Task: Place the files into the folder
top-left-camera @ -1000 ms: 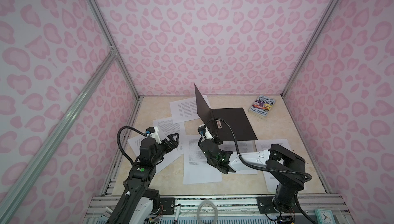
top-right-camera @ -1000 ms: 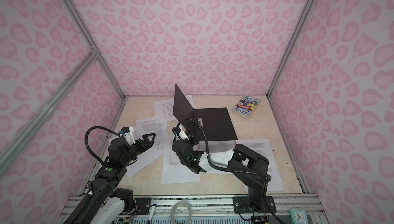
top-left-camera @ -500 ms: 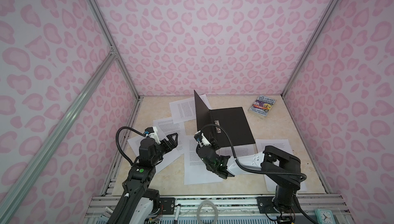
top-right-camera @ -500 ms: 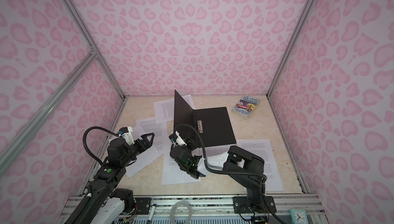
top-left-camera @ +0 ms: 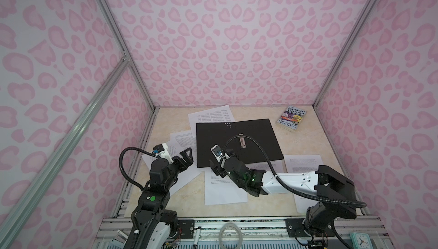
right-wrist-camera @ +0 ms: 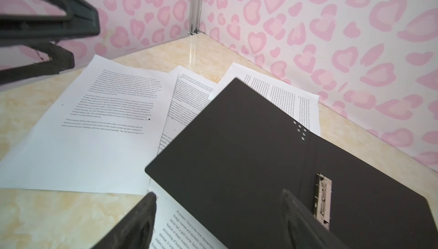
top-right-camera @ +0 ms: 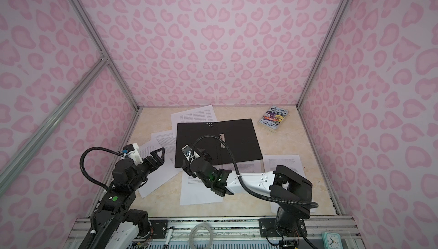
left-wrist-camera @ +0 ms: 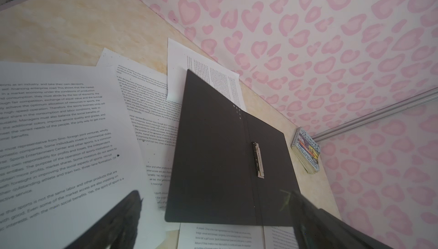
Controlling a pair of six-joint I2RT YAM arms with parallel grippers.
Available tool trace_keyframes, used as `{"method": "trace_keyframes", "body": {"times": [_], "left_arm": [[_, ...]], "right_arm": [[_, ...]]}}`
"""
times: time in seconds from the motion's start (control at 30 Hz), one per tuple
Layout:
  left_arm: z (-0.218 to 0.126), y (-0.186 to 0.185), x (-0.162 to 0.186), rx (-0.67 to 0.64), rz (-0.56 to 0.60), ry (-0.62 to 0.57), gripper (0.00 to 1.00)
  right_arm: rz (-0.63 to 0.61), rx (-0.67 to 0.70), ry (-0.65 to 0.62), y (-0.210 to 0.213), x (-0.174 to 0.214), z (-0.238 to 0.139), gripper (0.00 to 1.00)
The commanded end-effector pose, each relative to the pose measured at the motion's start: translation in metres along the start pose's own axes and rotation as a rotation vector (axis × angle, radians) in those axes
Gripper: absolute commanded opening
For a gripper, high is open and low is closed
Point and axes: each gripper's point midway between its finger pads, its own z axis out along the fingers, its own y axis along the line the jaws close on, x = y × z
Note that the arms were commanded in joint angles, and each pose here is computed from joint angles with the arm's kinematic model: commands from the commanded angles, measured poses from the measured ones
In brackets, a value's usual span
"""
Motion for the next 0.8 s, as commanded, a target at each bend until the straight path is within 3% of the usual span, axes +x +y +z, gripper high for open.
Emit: {"method": "trace_keyframes", "body": {"times": [0.0,0.17,0.33,0.5,0.77], "left_arm": [[0.001,-0.018,-0.001,0.086,0.031,0.010,0.99],[0.031,-0.051,0.033,0.281,0.011,0.197,0.97],[0.072,-0.067,0.078,0.232,0.009,0.397,0.98],[0.111,-0.075,0.118,0.196,-0.004,0.554,0.98],[0.140,-0.065,0.142,0.194,0.030,0.606,0.98]], "right_arm": [[0.126,-0.057,0.091,-0.014,0.009,0.002,0.80],[0.442,-0.029,0.207,-0.097,0.022,0.018,0.77],[0.645,0.045,0.273,-0.174,0.055,0.024,0.75],[0.737,0.004,0.392,-0.208,0.095,0.035,0.69],[0.754,-0.088,0.451,-0.194,0.126,0.055,0.56]]}}
